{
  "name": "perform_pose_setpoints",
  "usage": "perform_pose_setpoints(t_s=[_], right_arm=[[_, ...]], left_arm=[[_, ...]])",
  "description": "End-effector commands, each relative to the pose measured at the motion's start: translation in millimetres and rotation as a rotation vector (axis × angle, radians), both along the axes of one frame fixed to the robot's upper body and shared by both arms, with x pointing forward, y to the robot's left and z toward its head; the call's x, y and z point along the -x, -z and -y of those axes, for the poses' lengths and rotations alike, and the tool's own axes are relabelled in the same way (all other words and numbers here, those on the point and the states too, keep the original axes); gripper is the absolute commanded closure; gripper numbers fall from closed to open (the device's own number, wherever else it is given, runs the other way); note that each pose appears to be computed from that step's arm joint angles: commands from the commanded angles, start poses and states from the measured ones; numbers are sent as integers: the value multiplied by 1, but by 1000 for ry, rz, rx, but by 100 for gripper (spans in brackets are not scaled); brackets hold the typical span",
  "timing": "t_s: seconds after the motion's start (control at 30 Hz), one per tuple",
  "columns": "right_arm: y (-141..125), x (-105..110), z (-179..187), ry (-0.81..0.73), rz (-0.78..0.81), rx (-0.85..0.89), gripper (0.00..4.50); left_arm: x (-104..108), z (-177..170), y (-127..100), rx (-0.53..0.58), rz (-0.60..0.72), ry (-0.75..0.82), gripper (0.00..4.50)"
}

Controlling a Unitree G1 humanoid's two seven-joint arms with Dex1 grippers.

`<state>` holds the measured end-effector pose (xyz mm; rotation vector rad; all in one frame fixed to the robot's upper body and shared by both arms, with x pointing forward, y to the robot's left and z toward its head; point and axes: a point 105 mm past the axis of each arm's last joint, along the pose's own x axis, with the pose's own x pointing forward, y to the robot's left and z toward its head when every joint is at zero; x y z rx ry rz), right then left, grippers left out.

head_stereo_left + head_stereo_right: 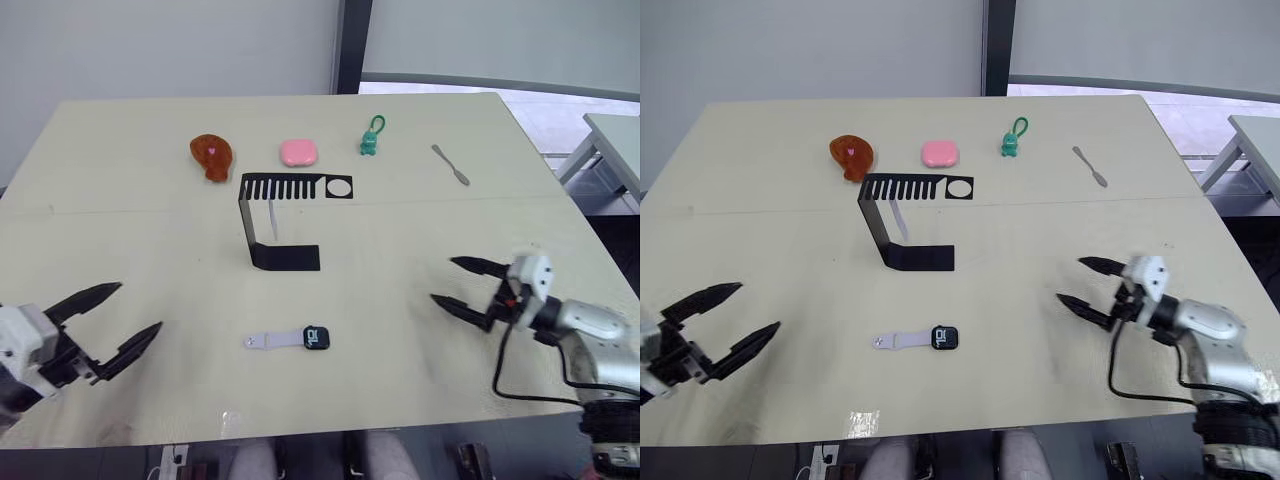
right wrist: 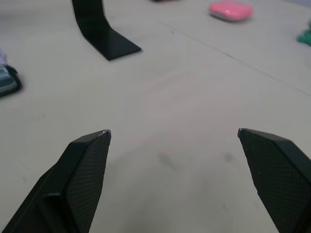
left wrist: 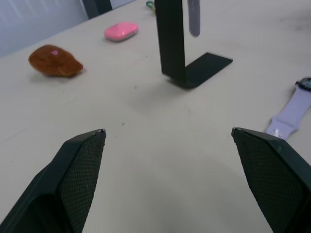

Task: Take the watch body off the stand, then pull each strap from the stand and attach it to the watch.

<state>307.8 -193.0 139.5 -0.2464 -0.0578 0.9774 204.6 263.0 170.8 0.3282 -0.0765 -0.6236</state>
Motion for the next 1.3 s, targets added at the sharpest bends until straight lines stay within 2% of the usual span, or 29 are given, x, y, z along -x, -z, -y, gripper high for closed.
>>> perform_pose_setpoints(t_s=[0.03, 0.13, 0.23, 0.27, 0.43, 0.47, 0.5, 0.67, 0.93, 1.17, 1.3], right_arm=[[-23, -6, -36, -40, 26, -44, 6], [-28, -14, -68, -79, 14, -71, 6], [-27, -18, -95, -125, -2, -60, 89], [-27, -20, -99, -127, -1, -57, 150], [-20, -38, -136, -122, -1, -41, 397], [-17, -41, -138, -119, -2, -36, 436], [-14, -46, -141, -111, -1, -29, 448], [15, -60, -158, -122, -42, 28, 448], [36, -77, -162, -92, -70, 32, 448], [47, -74, -169, -138, -96, 43, 448], [48, -72, -172, -155, -103, 37, 448]], left_arm=[[-6, 40, -13, 60, 64, 43, 0], [-12, 72, -18, 128, 83, 47, 0], [-14, 100, -17, 161, 71, 65, 0], [-15, 104, -18, 161, 72, 63, 0], [-21, 128, -14, 218, 66, -5, 0], [-23, 129, -13, 221, 65, -19, 0], [-25, 129, -11, 212, 66, -44, 0], [-31, 132, -1, 185, 57, -90, 0], [-38, 142, 5, 193, 78, -101, 0], [-55, 148, 9, 188, 105, -132, 0], [-67, 157, 6, 225, 109, -141, 0]])
